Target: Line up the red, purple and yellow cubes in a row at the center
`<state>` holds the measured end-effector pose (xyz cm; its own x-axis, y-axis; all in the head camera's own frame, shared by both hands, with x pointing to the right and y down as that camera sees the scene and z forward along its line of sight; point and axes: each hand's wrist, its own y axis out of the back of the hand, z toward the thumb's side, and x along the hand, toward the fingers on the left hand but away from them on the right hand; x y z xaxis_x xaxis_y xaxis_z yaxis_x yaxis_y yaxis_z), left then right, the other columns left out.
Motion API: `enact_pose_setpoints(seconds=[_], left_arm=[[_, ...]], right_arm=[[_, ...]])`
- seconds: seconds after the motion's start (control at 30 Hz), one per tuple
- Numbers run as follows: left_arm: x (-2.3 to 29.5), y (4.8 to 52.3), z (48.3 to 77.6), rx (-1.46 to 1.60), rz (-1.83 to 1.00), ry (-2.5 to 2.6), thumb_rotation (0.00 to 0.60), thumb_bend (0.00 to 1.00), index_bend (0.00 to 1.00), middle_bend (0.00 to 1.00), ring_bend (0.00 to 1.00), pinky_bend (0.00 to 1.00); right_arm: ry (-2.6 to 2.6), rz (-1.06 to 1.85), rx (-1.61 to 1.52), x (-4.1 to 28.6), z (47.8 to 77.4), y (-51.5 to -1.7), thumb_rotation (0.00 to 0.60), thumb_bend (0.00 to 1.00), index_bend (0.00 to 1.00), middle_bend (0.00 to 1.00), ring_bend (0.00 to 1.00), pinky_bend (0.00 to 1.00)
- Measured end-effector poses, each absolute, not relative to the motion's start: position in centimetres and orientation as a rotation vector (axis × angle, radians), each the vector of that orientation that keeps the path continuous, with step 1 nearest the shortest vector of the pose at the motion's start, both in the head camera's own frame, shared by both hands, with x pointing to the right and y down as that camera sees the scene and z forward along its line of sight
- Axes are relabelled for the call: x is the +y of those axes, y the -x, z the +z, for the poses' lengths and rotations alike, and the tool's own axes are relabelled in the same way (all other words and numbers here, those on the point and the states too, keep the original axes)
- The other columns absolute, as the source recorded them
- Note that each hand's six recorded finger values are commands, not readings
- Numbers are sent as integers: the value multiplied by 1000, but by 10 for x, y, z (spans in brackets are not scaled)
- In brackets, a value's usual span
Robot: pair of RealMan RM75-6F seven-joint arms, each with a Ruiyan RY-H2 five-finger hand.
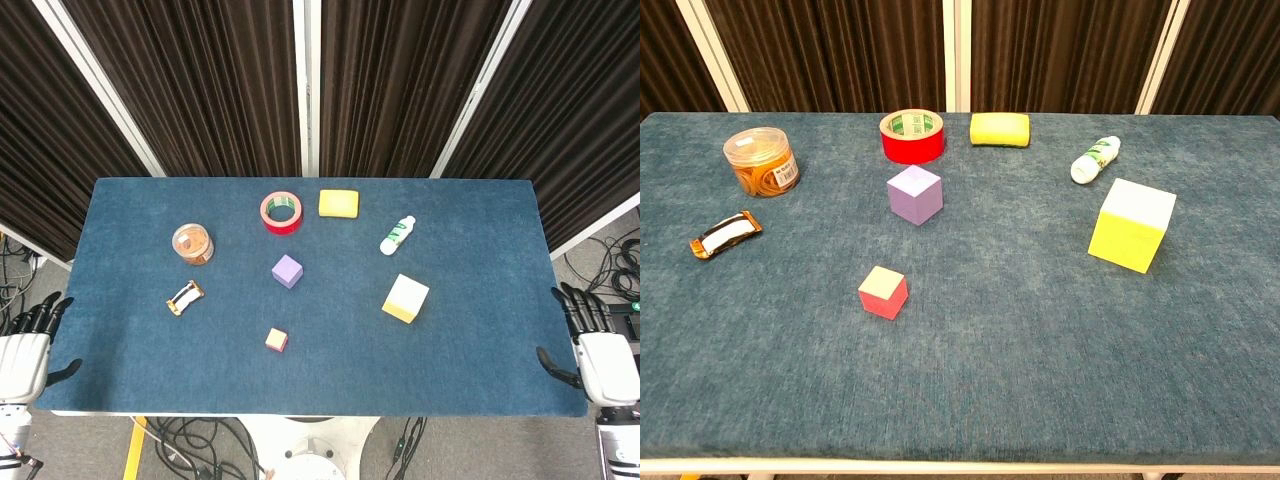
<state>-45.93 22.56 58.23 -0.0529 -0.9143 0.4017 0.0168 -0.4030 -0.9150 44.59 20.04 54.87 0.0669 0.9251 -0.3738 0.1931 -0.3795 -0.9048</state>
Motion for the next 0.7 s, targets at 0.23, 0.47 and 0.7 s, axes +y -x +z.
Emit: enact_pose_setpoints(seconds=[0.23, 0.47, 0.7], left_arm=[[229, 461, 581, 1025, -1550, 1480, 600, 160, 183, 198, 196, 242], [235, 462, 586, 1034, -1543, 1527, 600, 159, 183, 198, 196, 242], [239, 466, 589, 1037, -1546, 1549, 600, 159, 183, 198, 196, 242]], right_arm=[[1743, 1403, -1018, 185, 572, -410, 600, 156, 0, 42, 0, 0], [1863, 1469, -929, 167, 616, -370, 600, 146, 0, 41, 0, 0], [1980, 1533, -918, 150, 665, -336, 600, 137, 0, 42, 0, 0]])
